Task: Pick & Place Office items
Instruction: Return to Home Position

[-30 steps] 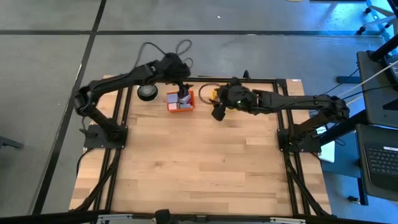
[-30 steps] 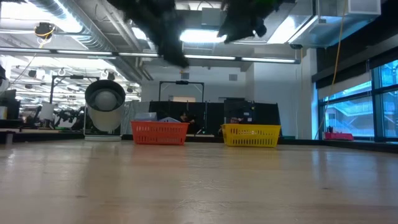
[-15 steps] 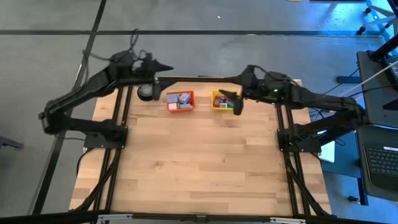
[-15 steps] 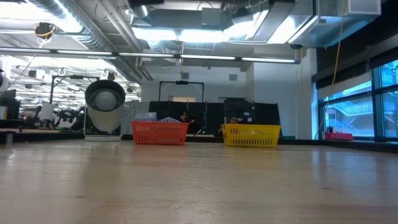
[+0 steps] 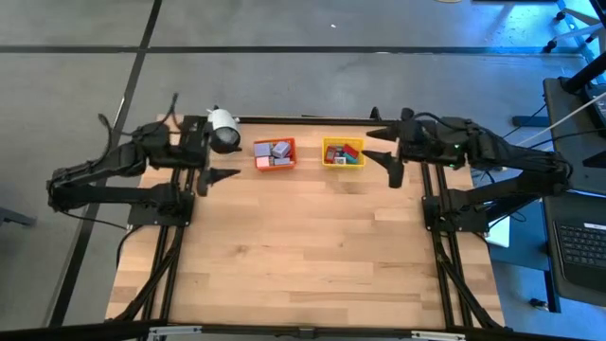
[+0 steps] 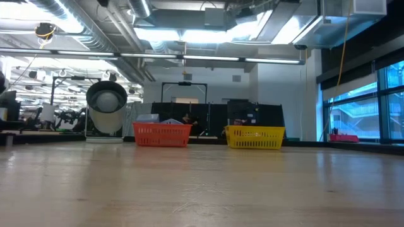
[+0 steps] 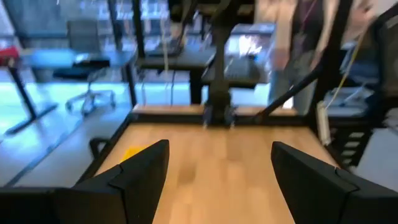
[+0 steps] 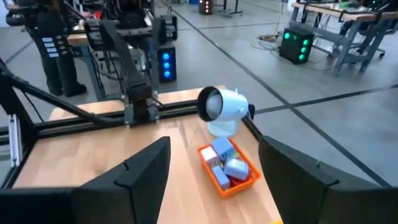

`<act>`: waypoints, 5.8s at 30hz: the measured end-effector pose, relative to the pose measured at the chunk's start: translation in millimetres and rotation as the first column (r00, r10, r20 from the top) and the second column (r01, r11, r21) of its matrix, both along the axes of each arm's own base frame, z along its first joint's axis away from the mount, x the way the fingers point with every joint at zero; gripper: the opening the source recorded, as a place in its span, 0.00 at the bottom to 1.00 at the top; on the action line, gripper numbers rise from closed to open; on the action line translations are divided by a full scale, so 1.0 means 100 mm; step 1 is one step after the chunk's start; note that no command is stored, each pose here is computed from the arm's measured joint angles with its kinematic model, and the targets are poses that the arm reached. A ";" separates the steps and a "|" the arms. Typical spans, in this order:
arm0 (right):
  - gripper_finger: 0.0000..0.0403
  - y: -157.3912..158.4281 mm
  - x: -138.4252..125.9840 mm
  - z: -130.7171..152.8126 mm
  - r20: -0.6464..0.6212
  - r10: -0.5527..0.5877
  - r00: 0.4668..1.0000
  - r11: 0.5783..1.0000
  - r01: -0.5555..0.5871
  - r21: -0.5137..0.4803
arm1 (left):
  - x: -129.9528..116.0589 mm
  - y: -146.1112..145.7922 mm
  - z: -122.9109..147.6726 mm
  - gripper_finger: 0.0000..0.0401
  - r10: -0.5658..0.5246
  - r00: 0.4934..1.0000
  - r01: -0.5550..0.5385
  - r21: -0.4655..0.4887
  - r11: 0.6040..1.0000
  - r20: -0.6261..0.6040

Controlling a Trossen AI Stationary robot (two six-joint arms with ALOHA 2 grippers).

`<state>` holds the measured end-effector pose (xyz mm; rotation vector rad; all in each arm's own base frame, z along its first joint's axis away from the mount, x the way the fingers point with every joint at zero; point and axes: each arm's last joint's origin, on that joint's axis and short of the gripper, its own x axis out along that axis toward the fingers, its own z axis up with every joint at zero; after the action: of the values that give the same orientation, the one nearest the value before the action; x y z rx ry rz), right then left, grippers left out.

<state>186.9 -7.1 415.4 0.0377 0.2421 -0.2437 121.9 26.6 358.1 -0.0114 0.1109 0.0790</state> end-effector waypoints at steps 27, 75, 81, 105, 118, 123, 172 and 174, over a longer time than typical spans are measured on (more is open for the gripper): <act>0.61 0.12 -1.02 -1.02 0.312 0.117 0.943 0.991 -0.130 0.022 | -0.23 -0.18 -0.65 0.69 -0.049 0.999 0.049 -0.035 0.998 -0.001; 0.61 0.18 -0.95 -2.32 0.290 0.281 0.915 0.954 -0.300 0.021 | -0.42 -0.22 -1.38 0.63 -0.095 0.981 0.117 -0.126 0.985 0.170; 0.61 0.19 -0.91 -2.46 0.264 0.313 0.912 0.944 -0.330 0.020 | -0.42 -0.22 -1.39 0.63 -0.102 0.983 0.120 -0.111 0.987 0.155; 0.61 0.21 -0.91 -2.45 0.279 0.348 0.895 0.928 -0.371 0.030 | -0.41 -0.20 -1.57 0.63 -0.010 1.000 0.003 -0.313 0.950 -0.021; 0.61 0.21 -0.91 -2.45 0.301 0.343 0.890 0.912 -0.393 0.121 | -0.26 -0.19 -1.79 0.63 -0.047 0.991 0.073 -0.206 0.976 0.127; 0.61 0.22 -0.92 -2.45 0.298 0.367 0.881 0.906 -0.412 0.102 | -0.26 -0.19 -1.80 0.63 -0.038 0.993 0.059 -0.192 0.980 0.113; 0.61 0.21 -0.91 -2.45 0.276 0.356 0.893 0.926 -0.376 0.019 | -0.26 -0.19 -1.89 0.63 -0.041 0.999 0.041 -0.110 0.993 0.007; 0.61 0.21 -0.91 -2.45 0.276 0.356 0.893 0.926 -0.376 0.020 | -0.26 -0.19 -1.89 0.63 -0.041 0.999 0.041 -0.110 0.993 0.007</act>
<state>95.5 13.8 170.3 0.0954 -0.0161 0.1491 95.5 7.8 168.8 -0.1195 0.1103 0.0320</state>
